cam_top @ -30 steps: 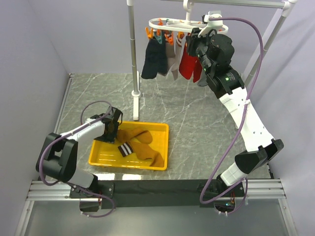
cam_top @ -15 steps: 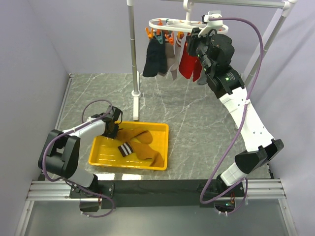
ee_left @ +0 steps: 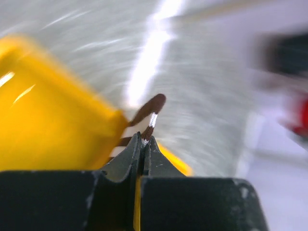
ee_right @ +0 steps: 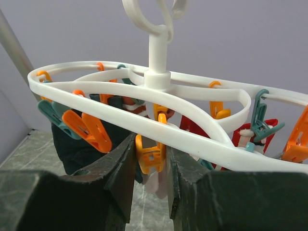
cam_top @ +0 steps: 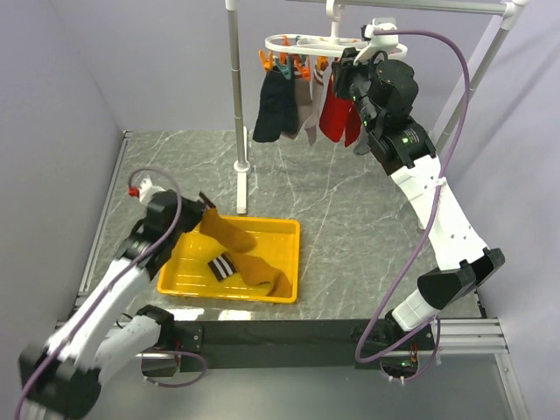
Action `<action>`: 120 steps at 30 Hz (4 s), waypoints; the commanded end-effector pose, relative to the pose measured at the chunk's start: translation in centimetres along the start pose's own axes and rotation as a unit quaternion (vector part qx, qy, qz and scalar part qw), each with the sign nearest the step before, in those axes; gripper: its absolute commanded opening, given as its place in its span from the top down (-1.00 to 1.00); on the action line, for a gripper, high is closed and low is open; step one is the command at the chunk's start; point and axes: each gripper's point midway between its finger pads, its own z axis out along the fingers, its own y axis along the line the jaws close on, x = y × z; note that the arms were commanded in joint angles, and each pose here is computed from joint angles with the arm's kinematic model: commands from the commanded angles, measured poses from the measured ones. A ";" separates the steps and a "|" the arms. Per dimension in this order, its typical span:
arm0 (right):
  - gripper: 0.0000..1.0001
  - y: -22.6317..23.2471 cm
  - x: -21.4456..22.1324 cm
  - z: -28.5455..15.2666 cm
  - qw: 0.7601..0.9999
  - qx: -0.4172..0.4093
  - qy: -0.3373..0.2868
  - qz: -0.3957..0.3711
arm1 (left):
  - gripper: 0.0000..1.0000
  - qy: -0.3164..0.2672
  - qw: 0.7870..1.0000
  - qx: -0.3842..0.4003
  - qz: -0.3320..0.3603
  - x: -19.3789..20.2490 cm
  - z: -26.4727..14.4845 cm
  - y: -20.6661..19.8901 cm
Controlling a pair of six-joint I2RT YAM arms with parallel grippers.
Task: Clip the socks to the hanger
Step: Pick up the sock from the bin, then clamp the sock onto the hanger.
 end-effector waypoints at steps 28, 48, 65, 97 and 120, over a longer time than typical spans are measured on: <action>1.00 3.4 -5.7 -2.7 0.987 -0.089 -0.057 0.124 | 0.99 -0.123 0.810 0.508 0.266 3.1 -9.7 -35.1; 1.00 1.6 -5.3 -1.2 0.987 -0.022 -0.044 0.152 | 0.99 -0.339 0.844 0.308 0.280 1.5 -6.4 -38.4; 1.00 0.9 -4.7 -1.7 0.989 -0.004 -0.030 0.144 | 0.99 -0.380 0.834 0.312 0.249 2.8 -7.3 -39.8; 1.00 1.0 -4.5 -2.9 0.989 -0.012 -0.023 0.145 | 0.99 -0.392 0.826 0.327 0.240 3.5 -7.3 -41.9; 1.00 1.2 -4.1 -2.5 0.982 -0.003 -0.001 0.186 | 0.99 -0.412 0.824 0.325 0.212 2.3 -7.8 -41.8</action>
